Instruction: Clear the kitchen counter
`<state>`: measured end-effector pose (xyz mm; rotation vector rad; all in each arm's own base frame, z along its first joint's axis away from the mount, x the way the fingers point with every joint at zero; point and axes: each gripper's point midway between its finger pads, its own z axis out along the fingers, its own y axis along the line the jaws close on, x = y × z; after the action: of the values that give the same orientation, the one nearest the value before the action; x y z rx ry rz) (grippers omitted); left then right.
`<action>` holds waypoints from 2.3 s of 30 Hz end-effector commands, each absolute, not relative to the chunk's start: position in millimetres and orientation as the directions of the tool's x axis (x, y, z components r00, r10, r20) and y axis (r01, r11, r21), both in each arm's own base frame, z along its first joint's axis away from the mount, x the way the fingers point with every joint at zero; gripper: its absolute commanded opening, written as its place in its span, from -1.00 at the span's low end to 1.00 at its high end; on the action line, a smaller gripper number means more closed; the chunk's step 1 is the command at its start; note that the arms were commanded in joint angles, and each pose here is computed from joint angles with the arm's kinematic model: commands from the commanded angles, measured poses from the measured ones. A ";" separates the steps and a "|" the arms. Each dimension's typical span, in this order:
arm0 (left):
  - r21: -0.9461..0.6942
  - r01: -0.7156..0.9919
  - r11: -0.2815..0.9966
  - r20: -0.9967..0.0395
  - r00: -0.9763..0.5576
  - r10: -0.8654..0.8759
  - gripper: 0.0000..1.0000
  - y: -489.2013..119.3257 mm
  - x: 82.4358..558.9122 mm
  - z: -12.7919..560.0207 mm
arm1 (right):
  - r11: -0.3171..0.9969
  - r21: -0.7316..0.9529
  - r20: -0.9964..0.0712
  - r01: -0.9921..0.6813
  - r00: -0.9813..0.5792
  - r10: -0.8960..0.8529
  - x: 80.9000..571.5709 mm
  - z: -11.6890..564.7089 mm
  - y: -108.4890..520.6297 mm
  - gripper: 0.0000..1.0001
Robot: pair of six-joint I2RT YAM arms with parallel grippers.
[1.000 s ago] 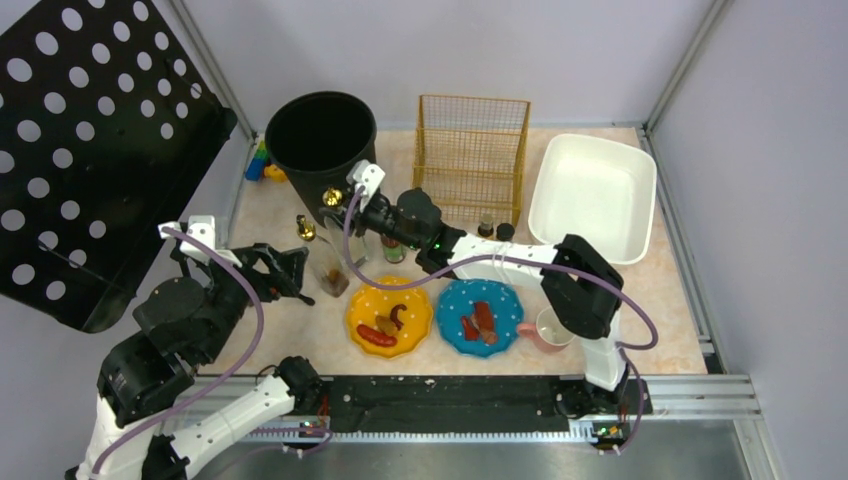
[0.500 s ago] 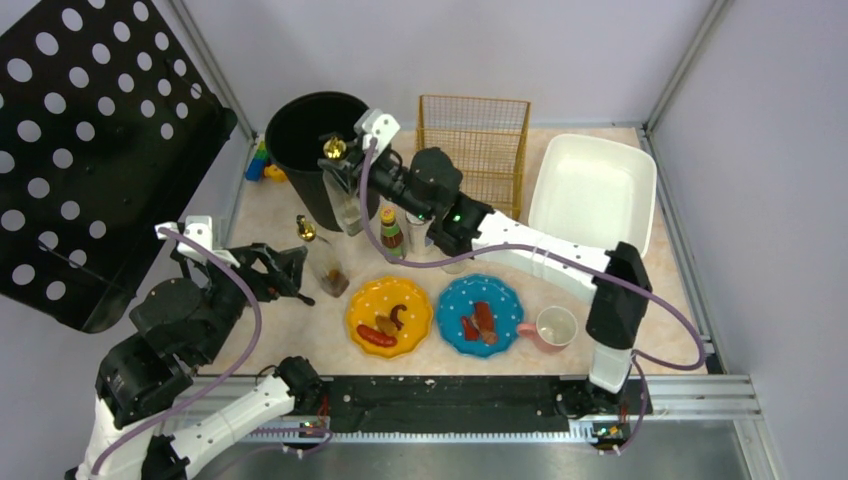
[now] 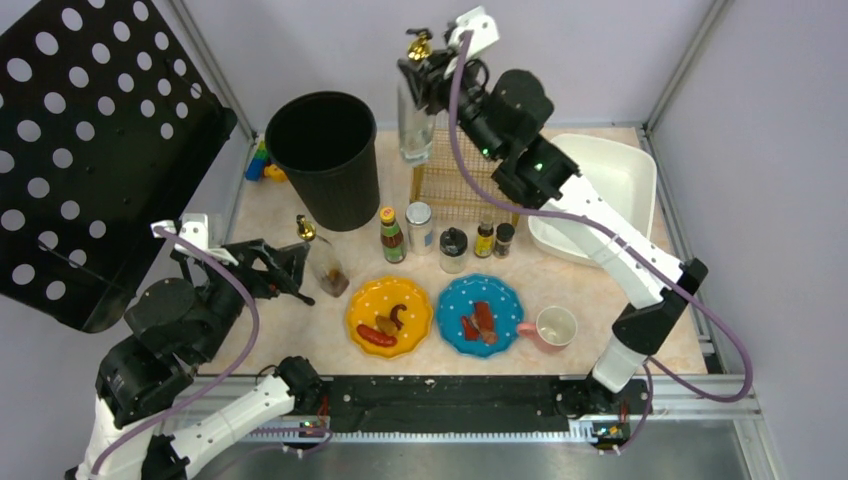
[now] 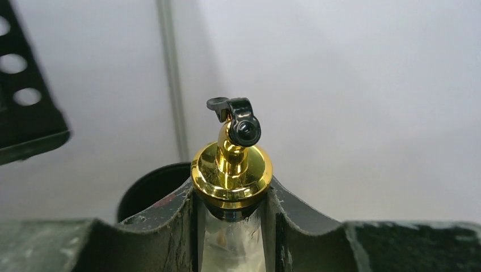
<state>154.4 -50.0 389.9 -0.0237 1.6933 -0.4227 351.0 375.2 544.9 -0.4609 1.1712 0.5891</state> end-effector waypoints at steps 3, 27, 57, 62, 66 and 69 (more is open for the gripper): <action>-0.297 0.262 0.918 -0.953 -0.134 -0.271 0.84 -62.1 162.1 404.0 | 0.879 0.000 -0.872 -0.477 0.430 0.233 374.4 626.9 284.6 -1.00; -0.217 0.278 0.936 -0.971 -0.159 -0.178 0.84 -77.8 176.8 382.2 | 0.958 -0.026 -0.821 -0.286 0.553 0.143 515.4 575.2 304.2 -1.00; -0.223 0.312 0.923 -0.971 -0.154 -0.183 0.85 -81.2 172.7 380.0 | 0.960 0.074 -0.882 -0.270 0.432 0.190 565.2 465.6 317.2 -1.00; -0.229 0.312 0.922 -0.970 -0.155 -0.189 0.85 -80.7 171.7 379.3 | 0.961 0.090 -0.903 -0.263 0.386 0.190 572.0 434.1 320.0 -1.00; -0.231 0.313 0.921 -0.969 -0.157 -0.190 0.85 -80.6 171.1 379.1 | 0.962 0.112 -0.917 -0.248 0.348 0.196 577.8 408.3 320.1 -1.00; -0.235 0.313 0.920 -0.969 -0.156 -0.194 0.85 -79.7 170.2 380.0 | 0.963 0.121 -0.926 -0.239 0.323 0.196 581.6 394.4 321.1 -1.00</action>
<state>170.1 -78.3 368.6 0.1120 1.7140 -0.4099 586.4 328.4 350.3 -0.1566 1.3445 0.2122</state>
